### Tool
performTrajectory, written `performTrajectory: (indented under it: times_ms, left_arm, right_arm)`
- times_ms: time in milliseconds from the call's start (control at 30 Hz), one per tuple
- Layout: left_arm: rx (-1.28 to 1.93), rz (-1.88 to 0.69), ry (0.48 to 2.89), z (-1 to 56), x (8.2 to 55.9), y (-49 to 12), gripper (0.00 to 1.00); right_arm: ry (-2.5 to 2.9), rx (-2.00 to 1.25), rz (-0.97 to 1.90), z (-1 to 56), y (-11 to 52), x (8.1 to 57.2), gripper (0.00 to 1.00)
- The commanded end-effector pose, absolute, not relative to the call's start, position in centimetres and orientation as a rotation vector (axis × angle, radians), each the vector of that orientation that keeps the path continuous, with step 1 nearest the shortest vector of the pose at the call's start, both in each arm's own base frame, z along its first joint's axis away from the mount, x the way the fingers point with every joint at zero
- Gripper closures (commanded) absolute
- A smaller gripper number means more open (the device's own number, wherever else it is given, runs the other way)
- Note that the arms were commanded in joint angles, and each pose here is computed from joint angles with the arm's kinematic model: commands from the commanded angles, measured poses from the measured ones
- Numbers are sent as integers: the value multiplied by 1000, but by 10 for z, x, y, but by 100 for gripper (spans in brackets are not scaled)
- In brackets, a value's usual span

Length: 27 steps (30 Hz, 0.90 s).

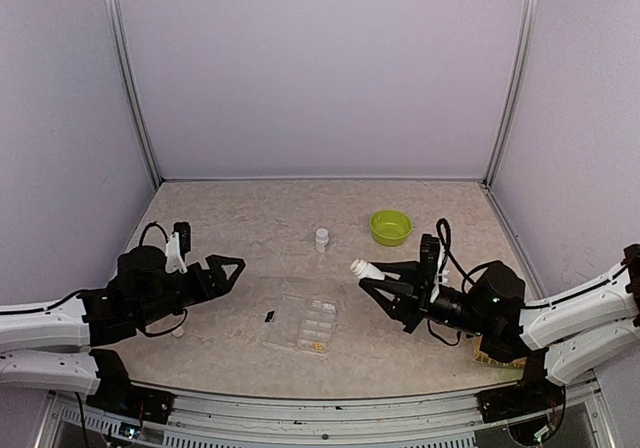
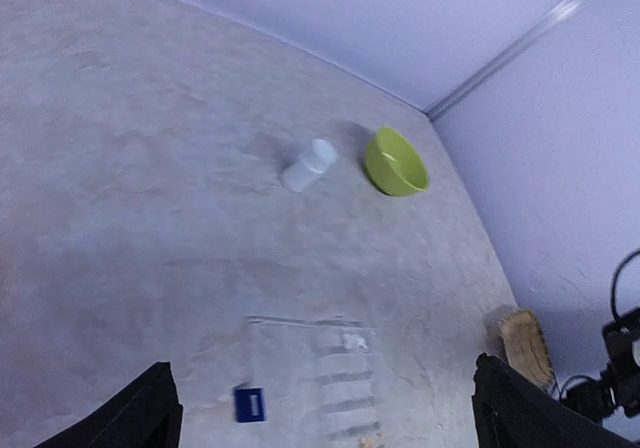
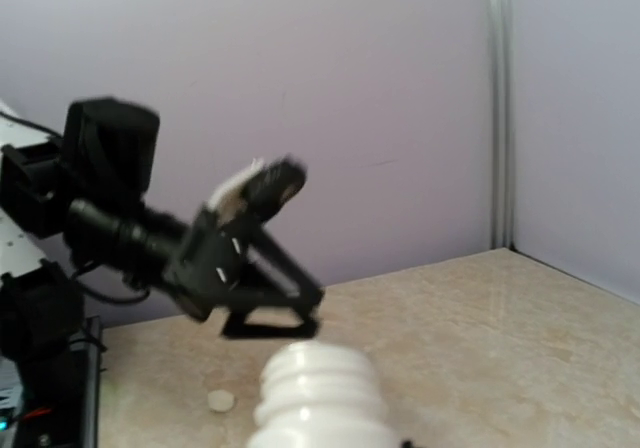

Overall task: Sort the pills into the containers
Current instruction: Pass from the right arm to the left

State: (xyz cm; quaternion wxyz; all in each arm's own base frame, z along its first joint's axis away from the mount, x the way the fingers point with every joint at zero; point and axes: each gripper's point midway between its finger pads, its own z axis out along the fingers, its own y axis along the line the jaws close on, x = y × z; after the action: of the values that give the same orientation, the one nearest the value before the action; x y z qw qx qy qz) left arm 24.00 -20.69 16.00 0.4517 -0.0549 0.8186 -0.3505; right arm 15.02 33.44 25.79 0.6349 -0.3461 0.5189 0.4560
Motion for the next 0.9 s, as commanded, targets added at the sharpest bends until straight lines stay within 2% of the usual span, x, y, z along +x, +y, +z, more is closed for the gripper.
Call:
performTrajectory:
  times_ms: [0,167,333,500,867]
  left_arm:
    - [315,-1168,1709,256,211,-281,1]
    - [601,-1266,1701,267,193,-349,1]
    - [774,-1432,1626,280,170,-388,1]
    - [859,-1471,1628,278,162,-408,1]
    - [959,-1534,1601,280,147,-425,15]
  right_arm:
    - [1147,-818,1096,260,338,143,79]
    - [1127,-865,1136,260,346,136,79]
    - [1119,-901,1155,261,350,131,79]
    - [1121,-906,1153,262,349,131,79]
    - [1132,-914,1149,261,352,132,79]
